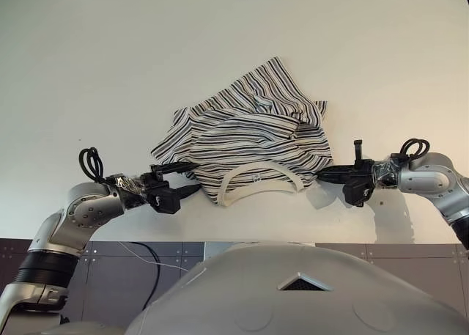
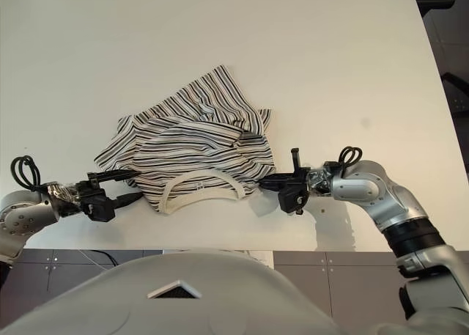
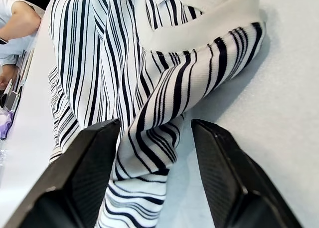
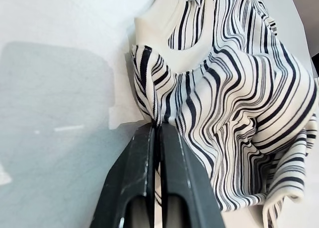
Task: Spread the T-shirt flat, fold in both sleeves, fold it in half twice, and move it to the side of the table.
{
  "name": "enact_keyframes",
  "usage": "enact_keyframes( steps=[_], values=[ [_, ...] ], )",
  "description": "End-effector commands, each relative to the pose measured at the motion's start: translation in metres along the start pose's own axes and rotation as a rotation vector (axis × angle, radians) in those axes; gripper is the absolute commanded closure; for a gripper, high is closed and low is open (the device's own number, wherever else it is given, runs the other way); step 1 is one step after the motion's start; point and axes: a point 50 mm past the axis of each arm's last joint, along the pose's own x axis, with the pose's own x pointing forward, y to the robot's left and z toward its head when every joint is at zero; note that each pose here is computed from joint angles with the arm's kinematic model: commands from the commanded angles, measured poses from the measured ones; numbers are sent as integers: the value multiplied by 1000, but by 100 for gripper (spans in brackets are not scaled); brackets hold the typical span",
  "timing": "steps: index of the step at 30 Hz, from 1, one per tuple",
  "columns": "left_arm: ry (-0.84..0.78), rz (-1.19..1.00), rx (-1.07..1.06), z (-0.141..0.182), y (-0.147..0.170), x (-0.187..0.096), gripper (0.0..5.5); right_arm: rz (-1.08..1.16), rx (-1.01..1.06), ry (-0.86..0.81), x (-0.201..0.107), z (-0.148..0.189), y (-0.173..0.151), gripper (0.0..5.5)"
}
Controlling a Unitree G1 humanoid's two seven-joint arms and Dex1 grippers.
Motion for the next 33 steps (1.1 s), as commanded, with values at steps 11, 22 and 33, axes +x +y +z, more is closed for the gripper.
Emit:
enact_keyframes(
  steps=[11, 22, 33],
  values=[
    [42, -95, 26, -17, -10, 4, 456, 43, 10, 32, 4, -7, 2, 540],
    [-46, 108, -98, -11, 20, 5, 537, -134, 91, -3, -10, -4, -30, 540],
    [-227, 529, -286, 18, 164, -6, 537, -496, 382, -213, -73, 24, -161, 540]
  ],
)
